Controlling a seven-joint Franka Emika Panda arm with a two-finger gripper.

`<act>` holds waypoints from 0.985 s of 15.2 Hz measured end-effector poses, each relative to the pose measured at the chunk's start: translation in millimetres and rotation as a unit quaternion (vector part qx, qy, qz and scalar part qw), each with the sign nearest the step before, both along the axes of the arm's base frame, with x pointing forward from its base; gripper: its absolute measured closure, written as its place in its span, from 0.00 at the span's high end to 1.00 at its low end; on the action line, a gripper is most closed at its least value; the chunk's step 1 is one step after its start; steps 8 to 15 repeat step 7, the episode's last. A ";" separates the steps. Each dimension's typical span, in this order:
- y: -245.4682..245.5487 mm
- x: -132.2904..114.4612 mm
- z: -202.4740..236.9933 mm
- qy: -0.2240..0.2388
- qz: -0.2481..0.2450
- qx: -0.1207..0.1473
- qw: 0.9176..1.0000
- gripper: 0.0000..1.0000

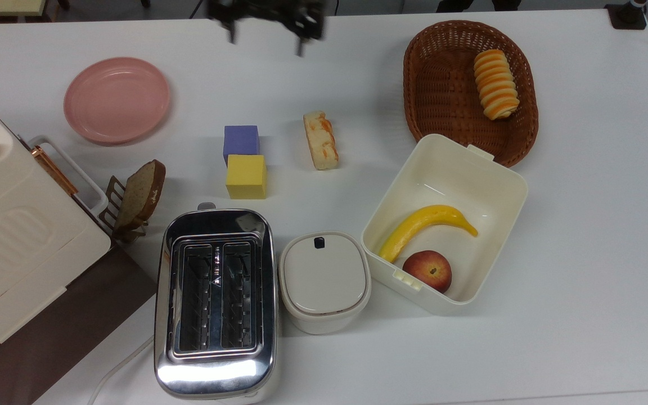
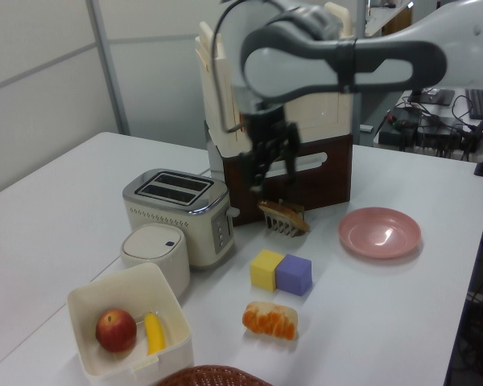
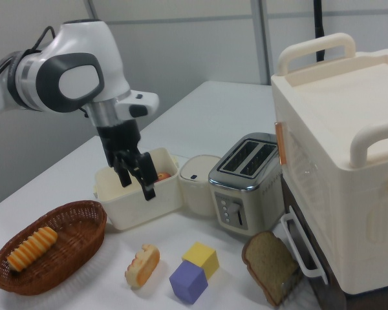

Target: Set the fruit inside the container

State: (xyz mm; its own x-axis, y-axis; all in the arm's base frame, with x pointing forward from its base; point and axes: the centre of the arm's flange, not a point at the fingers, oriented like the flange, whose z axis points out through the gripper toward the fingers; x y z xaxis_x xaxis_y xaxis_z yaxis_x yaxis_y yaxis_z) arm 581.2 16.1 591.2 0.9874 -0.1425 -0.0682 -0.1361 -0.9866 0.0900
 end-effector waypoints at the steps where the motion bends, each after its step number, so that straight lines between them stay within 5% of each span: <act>1: -19.0 -6.1 2.0 0.005 0.005 0.002 1.000 1.00; 5: -66.8 -16.6 -3.6 0.017 0.003 0.021 1.000 1.00; 15: -69.1 -16.9 -7.1 0.020 -0.001 0.030 0.999 1.00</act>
